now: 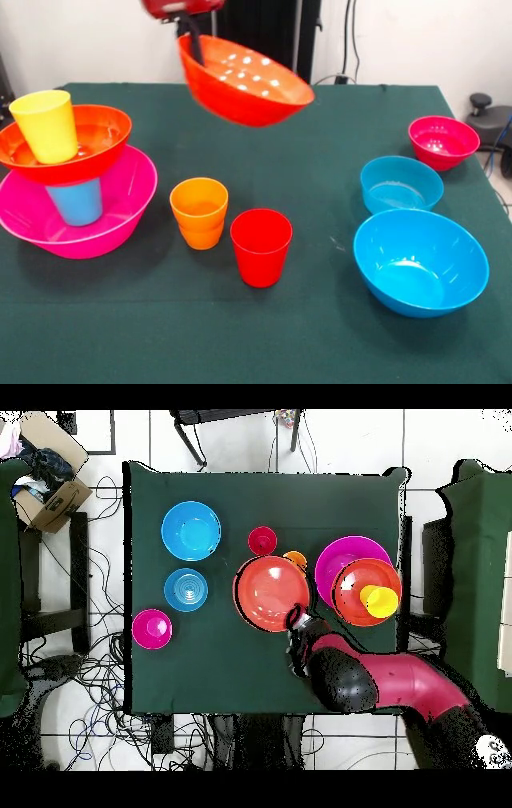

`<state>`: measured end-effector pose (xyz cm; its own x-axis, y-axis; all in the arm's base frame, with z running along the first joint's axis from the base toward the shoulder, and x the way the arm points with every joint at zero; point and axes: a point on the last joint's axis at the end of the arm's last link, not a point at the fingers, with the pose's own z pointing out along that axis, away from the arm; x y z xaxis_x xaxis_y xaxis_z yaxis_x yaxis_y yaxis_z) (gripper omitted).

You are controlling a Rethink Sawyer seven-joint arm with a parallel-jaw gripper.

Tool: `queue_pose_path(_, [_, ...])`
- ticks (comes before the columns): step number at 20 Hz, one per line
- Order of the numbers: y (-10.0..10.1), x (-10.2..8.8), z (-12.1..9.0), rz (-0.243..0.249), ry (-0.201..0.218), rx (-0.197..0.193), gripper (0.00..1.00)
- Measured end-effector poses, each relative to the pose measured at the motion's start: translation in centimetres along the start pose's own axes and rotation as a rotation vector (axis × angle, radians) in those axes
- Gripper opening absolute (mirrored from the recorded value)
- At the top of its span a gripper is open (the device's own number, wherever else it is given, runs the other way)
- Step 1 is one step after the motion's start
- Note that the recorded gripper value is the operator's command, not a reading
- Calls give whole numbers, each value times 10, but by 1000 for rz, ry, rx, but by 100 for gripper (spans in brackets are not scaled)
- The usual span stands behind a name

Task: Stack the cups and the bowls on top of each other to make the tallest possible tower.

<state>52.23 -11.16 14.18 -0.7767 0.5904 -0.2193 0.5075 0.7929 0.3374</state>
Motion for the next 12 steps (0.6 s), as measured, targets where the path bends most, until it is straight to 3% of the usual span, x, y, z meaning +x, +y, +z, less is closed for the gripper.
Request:
queue_pose_path(4, [17,27,-7,44,25,31,0])
queue_pose_path(12, [15,62,9,44,50,70,0])
